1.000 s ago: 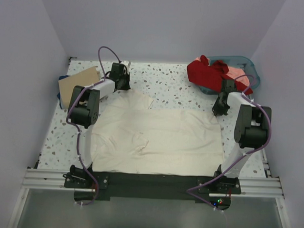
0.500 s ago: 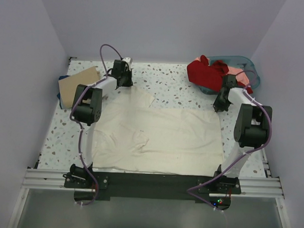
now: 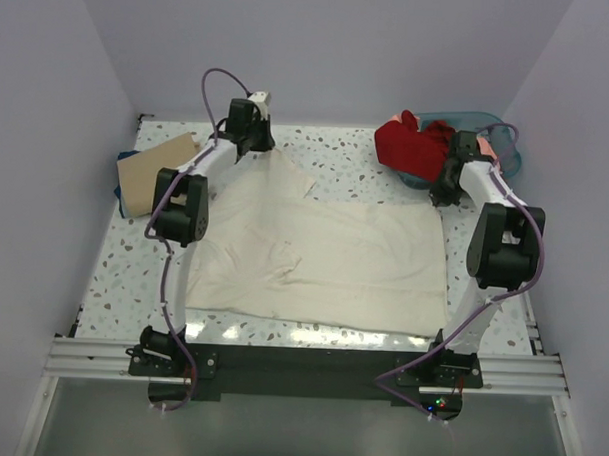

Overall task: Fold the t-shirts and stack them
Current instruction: Fold the tshirt

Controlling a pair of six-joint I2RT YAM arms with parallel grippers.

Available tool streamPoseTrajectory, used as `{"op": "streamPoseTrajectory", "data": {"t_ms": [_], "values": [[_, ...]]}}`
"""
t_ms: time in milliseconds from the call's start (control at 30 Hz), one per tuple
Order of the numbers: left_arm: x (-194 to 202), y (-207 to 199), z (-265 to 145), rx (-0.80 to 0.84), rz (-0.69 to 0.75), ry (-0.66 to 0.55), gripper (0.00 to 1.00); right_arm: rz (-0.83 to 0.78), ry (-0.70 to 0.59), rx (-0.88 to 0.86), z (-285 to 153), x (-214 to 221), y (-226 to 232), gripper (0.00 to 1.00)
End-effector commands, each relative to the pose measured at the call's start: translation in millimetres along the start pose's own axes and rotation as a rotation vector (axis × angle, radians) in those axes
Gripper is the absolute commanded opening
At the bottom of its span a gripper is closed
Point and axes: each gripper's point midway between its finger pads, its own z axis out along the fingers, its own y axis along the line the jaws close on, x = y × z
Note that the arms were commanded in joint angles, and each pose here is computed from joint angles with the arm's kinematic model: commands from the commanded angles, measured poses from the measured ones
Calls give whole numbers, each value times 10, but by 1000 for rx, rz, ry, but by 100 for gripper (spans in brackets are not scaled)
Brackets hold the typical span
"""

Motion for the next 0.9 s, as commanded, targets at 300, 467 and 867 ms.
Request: {"op": "streamPoseTrajectory", "data": {"t_ms": [300,467,867], "values": [[-501,-490,-1229,150,96,-187,0,-17,-72,-56,-438,-149,32,0],[-41,-473,-1619,135,86,-130,0,-48,-61,-27,-530,22,-112,0],[492,-453,-2555,60,-10,-109,0,-56,-22,12,-767,494,-398,0]]}}
